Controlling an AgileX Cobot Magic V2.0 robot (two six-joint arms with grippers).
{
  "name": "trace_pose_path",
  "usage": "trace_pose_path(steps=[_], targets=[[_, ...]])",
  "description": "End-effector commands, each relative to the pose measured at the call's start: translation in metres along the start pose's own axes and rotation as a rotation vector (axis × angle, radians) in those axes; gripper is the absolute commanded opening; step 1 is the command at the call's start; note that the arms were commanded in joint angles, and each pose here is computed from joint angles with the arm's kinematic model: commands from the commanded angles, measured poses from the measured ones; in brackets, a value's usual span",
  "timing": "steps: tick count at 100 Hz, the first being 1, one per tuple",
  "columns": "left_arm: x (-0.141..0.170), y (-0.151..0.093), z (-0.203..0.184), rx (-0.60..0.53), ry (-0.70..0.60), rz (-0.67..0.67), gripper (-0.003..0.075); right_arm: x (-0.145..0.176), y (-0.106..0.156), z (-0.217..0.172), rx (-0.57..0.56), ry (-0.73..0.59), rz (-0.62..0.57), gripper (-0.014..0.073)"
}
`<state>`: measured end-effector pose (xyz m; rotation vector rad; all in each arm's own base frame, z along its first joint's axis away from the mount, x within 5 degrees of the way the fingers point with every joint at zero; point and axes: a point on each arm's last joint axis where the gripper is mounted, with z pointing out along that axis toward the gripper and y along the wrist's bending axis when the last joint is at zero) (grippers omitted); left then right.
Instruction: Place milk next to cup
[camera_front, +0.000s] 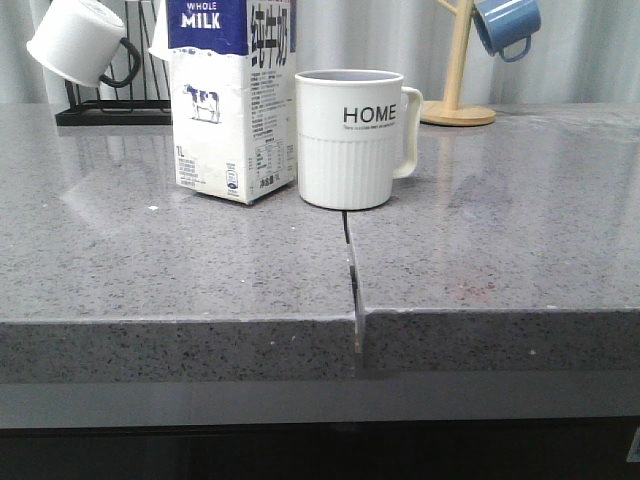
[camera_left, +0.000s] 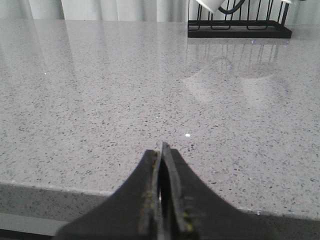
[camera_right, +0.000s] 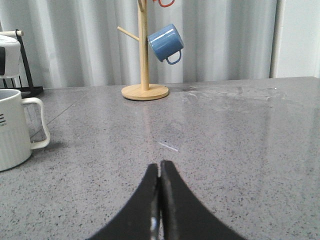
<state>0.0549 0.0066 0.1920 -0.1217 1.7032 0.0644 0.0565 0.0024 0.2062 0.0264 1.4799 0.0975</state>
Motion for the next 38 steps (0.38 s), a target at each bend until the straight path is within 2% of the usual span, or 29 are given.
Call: trace_pose_path(steps=[1, 38], targets=[[0.0047, 0.0001, 0.0006, 0.002, -0.069, -0.008, -0.0021, -0.0119, 0.0008, -0.0024, -0.002, -0.088, -0.019, -0.0066], [0.0047, 0.0001, 0.0006, 0.002, -0.069, -0.008, -0.0021, -0.0110, 0.0007, -0.0024, -0.001, -0.079, -0.019, -0.0066]])
